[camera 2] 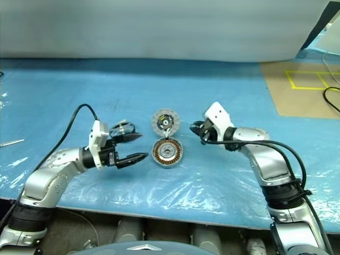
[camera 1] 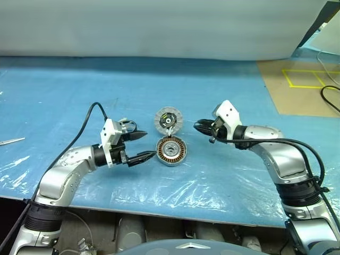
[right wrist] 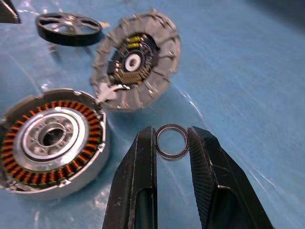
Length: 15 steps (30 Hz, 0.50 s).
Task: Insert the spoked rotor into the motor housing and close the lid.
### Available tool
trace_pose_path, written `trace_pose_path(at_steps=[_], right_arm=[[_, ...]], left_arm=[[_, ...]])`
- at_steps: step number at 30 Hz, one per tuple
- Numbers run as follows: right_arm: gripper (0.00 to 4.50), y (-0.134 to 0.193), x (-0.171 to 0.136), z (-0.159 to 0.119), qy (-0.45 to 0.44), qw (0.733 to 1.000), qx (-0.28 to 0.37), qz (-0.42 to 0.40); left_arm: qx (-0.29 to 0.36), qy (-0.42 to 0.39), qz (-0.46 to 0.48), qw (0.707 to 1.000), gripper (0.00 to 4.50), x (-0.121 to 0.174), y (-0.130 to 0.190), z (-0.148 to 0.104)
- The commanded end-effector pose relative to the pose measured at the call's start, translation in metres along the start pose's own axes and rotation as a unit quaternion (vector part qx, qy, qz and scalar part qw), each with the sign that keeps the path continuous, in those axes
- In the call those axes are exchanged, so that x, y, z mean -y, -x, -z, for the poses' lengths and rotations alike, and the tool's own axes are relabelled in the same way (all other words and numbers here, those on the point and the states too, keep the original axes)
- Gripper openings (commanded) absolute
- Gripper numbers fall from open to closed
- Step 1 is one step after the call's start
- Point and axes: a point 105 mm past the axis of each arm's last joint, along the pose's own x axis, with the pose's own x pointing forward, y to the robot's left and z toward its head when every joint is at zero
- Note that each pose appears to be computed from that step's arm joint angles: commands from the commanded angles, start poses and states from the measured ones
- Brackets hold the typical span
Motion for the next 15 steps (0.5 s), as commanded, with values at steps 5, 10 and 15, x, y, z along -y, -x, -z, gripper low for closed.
trace_pose_path(at_steps=[5, 10, 15], right_arm=[[0.57, -0.002, -0.043, -0.029, 0.06, 0.985, 0.015, -0.163], [0.57, -0.013, -0.056, -0.03, 0.083, 0.973, 0.01, -0.214], [0.57, -0.026, -0.067, -0.028, 0.1, 0.966, 0.011, -0.24]], left_arm=[[0.03, -0.047, 0.013, 0.998, 4.5, 0.01, 0.007, -0.023], [0.021, -0.051, 0.029, 0.998, 4.5, 0.022, 0.008, -0.02], [-0.005, -0.068, 0.03, 0.997, 4.5, 0.03, 0.012, -0.009]])
